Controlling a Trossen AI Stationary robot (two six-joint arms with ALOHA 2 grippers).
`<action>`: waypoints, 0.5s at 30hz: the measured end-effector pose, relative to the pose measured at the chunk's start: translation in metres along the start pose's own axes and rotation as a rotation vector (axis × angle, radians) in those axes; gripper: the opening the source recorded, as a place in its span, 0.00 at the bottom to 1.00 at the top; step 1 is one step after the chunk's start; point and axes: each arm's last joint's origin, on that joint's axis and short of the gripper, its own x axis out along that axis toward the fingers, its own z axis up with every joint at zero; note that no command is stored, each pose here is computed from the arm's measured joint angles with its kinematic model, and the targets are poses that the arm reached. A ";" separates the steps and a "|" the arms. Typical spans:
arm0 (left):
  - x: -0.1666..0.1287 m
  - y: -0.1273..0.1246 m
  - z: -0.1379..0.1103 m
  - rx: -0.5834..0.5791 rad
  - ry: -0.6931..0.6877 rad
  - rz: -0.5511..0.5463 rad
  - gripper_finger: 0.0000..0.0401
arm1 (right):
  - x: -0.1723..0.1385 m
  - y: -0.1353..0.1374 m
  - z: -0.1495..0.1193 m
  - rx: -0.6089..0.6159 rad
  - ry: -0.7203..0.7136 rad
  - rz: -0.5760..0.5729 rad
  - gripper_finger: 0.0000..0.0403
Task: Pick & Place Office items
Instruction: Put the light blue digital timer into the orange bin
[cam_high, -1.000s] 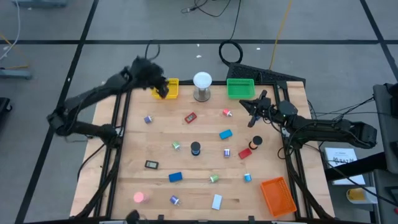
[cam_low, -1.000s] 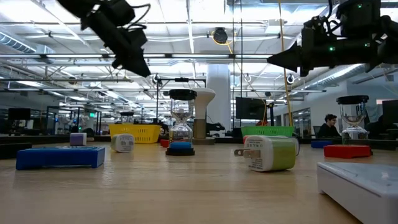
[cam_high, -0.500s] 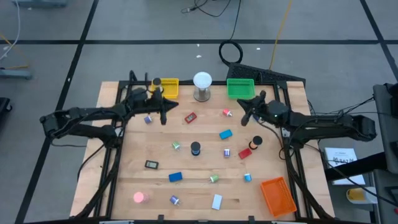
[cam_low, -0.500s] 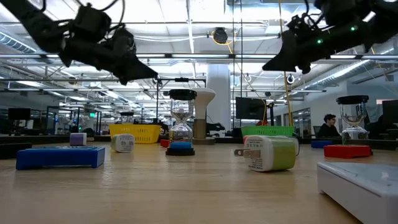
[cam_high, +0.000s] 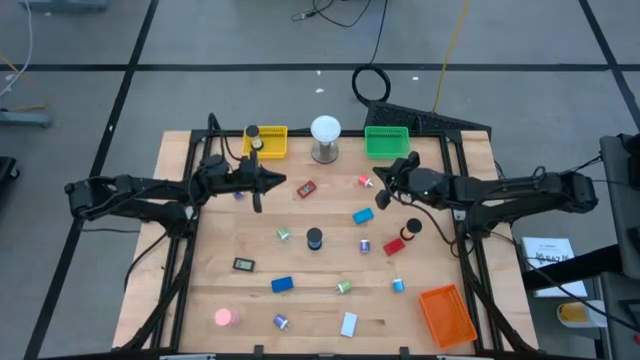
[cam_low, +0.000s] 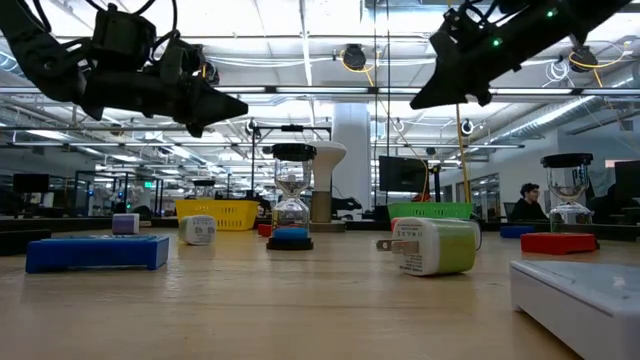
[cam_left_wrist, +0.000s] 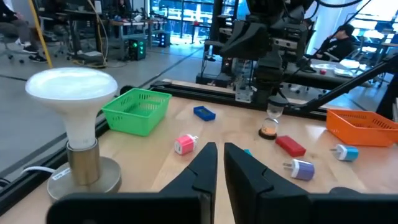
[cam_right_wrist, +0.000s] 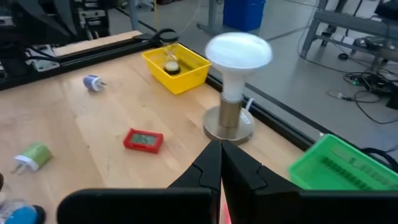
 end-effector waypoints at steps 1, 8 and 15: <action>0.000 0.000 0.000 0.000 0.000 -0.001 0.08 | 0.003 0.002 -0.002 -0.002 0.004 0.000 0.00; 0.000 0.000 0.000 0.000 0.001 0.000 0.08 | 0.029 0.005 -0.007 -0.045 0.010 0.098 0.02; 0.000 0.000 0.000 0.000 0.002 0.000 0.08 | 0.029 0.008 0.010 -0.053 0.093 0.193 0.00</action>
